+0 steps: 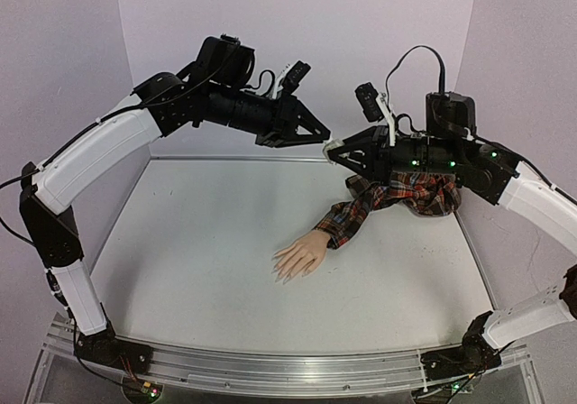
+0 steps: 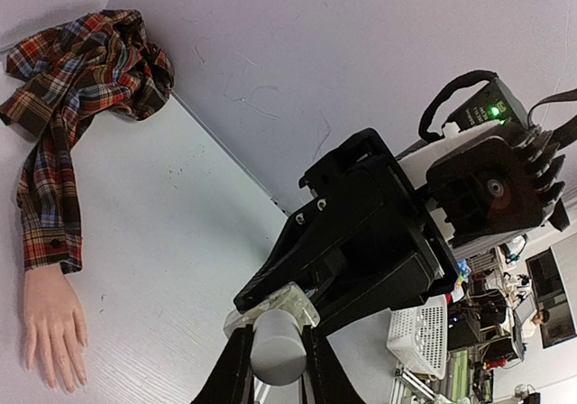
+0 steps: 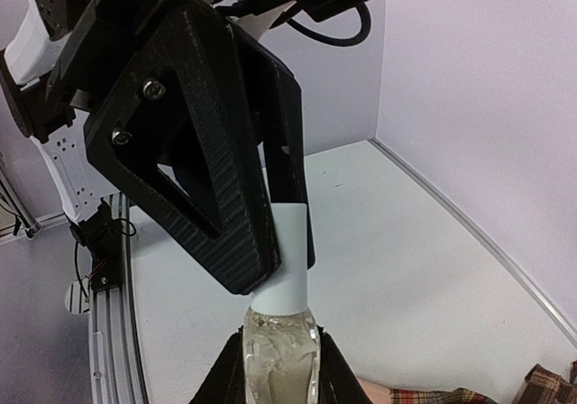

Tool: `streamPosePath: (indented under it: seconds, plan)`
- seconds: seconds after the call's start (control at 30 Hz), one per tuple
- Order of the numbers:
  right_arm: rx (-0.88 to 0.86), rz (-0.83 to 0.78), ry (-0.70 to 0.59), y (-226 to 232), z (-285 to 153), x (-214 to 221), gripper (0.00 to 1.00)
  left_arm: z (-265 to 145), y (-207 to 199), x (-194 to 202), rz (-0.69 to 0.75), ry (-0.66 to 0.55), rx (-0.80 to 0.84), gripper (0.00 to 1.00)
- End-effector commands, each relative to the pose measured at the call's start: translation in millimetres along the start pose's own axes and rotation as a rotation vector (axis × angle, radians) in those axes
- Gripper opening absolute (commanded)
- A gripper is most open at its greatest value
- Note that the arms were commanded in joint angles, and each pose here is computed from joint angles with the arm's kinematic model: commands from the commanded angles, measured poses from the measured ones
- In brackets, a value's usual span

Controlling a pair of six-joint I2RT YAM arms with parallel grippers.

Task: Paint the nails
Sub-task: Open the cap of the nail polish bottle.

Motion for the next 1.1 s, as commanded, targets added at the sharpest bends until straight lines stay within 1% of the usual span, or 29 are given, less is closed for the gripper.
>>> streamPosePath:
  seconds: [0.0,0.27,0.47,0.73,0.93,1.07]
  plan:
    - [0.009,-0.029,-0.073,0.3,-4.9,-19.1,0.0,-9.9,-16.0,-11.1,0.054,-0.059,0.013,0.09]
    - [0.017,-0.02,-0.071,-0.6,-2.8,-15.9,0.0,-20.3,-20.3,-17.9,0.061,-0.128,-0.035,0.0]
    - [0.071,-0.015,-0.058,-4.8,-0.8,-12.6,0.0,-25.9,-22.1,-23.1,0.024,-0.157,-0.084,0.0]
    - [0.18,-0.037,-0.035,-9.6,4.2,-9.3,0.0,-24.1,-20.1,-23.5,-0.024,-0.134,-0.105,0.0]
    - [0.327,-0.154,0.006,-3.0,9.9,-8.7,0.0,-17.7,-9.6,-20.1,-0.075,-0.107,-0.154,0.0]
    - [0.521,-0.247,0.033,-0.2,18.6,-11.6,0.0,-10.2,2.3,-19.6,-0.138,-0.119,-0.204,0.0]
Point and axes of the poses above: each gripper's point midway between its finger pads, its own z axis out along the fingers, its own y axis along the line the jaws close on, x = y × z, the point moved 9 cm from there along -z, back along the fingers, and after that the axes turned 1 degree about -z, right-handed, at the moved point
